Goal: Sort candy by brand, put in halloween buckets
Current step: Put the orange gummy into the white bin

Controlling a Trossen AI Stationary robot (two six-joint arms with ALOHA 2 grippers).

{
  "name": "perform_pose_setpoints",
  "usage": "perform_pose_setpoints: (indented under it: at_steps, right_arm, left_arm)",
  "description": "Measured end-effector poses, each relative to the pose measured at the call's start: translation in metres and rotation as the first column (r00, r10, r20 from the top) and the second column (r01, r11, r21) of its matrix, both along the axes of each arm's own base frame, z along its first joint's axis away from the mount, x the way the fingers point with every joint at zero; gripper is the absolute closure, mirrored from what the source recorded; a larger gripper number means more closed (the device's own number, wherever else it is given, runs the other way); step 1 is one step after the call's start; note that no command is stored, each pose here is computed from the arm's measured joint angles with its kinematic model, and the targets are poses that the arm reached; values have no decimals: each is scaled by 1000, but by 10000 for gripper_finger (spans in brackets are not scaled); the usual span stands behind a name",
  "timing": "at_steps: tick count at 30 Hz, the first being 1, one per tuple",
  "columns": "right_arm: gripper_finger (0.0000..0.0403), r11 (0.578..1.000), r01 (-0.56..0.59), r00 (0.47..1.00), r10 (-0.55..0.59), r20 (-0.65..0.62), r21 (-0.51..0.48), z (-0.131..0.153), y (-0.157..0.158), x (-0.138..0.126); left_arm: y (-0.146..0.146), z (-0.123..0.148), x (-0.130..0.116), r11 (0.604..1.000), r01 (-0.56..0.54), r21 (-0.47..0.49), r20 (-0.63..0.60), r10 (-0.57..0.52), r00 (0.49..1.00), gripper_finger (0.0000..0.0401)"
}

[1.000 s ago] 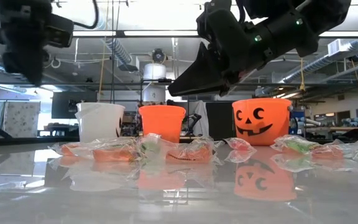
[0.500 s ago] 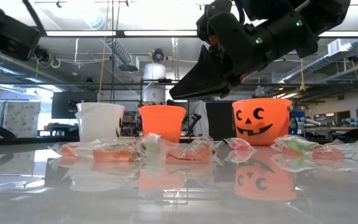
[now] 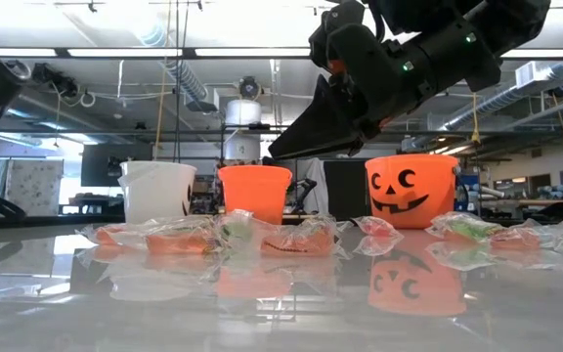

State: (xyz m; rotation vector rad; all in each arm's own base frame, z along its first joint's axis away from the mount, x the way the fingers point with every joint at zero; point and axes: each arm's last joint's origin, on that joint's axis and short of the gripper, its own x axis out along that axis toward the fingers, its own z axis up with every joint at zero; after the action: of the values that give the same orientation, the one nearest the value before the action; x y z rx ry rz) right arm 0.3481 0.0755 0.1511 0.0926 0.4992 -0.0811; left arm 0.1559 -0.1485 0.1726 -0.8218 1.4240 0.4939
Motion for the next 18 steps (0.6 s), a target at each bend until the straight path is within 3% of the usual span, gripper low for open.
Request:
perform_pose_setpoints:
  at_steps: [4,10,18]
  right_arm:
    - [323,1000,-1,1000,1,-1,0,0,0,0]
    - [323,1000,-1,1000,1,-9,-2,-1,0,0]
    - [323,1000,-18,1000,18,-17,15,-1,1,-1]
  left_arm:
    - [-1,-6,2,1000,0,20,-23,0,1000,178]
    - [-4,-16,4,999,3,50,-63,0,998,216]
    - [0,-11,5,999,4,37,-40,-3,999,335]
